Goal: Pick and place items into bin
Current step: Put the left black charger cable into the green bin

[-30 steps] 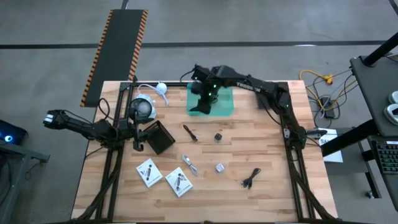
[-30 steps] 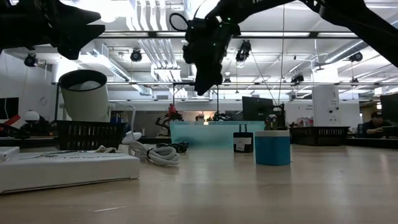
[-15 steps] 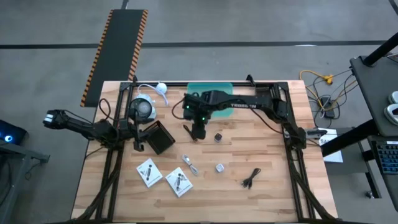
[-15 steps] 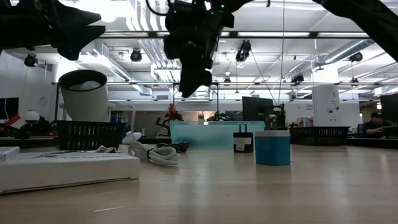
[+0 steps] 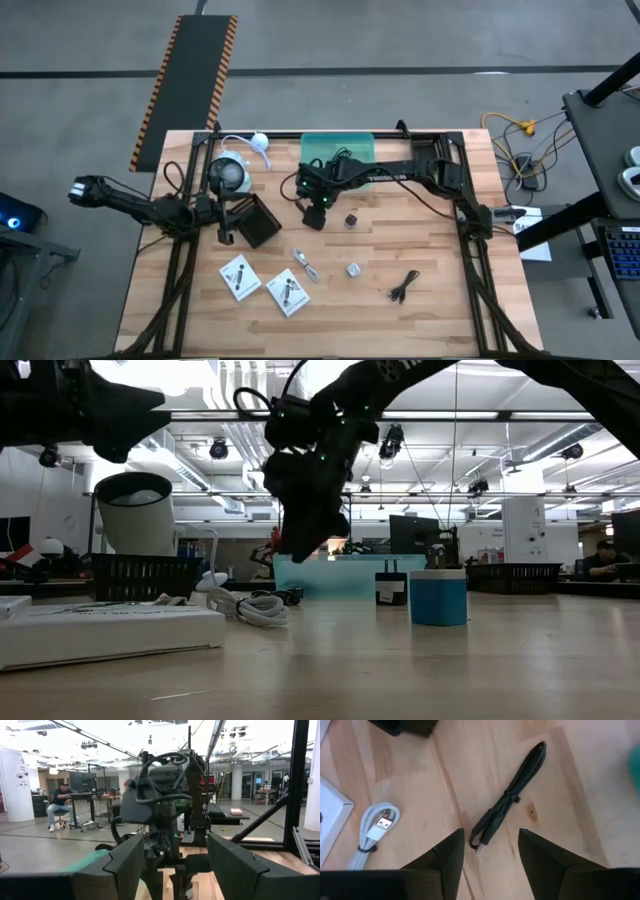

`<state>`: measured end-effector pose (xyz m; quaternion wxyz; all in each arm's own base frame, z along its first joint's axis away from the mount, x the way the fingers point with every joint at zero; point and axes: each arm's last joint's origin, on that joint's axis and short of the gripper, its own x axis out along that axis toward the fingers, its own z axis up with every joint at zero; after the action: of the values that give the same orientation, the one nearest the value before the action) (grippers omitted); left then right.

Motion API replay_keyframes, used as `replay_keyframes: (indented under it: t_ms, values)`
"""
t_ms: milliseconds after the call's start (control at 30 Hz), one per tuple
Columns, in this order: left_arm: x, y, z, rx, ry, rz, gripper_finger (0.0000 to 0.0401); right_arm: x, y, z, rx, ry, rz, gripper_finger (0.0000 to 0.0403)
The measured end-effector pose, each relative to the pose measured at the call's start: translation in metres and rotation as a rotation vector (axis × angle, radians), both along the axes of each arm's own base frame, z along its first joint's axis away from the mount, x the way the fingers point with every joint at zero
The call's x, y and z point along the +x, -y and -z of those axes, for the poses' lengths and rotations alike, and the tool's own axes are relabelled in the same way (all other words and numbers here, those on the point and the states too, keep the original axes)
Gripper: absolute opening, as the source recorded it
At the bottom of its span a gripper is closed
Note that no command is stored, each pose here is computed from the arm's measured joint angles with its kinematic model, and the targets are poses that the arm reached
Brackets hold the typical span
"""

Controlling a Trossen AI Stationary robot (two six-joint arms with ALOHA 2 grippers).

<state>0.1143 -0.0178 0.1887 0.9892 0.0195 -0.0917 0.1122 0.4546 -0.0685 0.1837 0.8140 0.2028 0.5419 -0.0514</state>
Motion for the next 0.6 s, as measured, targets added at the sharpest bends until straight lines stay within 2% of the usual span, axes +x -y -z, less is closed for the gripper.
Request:
replay_keyframes:
  t_ms: [167,367,500,600]
  values:
    - [0.000,0.000,0.000,0.000,0.001,0.000,0.0203,-0.002,-0.001,0.013,-0.130,-0.028,0.056,0.0184]
    - [0.000,0.000,0.000,0.001,-0.003,0.000,0.0203,0.003,-0.011,0.020,-0.144,0.050,0.042,0.0183]
    - [0.000,0.000,0.000,0.000,-0.003,0.000,0.0203,0.003,-0.018,0.025,-0.143,0.049,0.028,0.0183]
    - [0.000,0.000,0.000,0.000,-0.003,0.000,0.0203,0.004,-0.024,0.025,-0.192,0.057,0.038,0.0183]
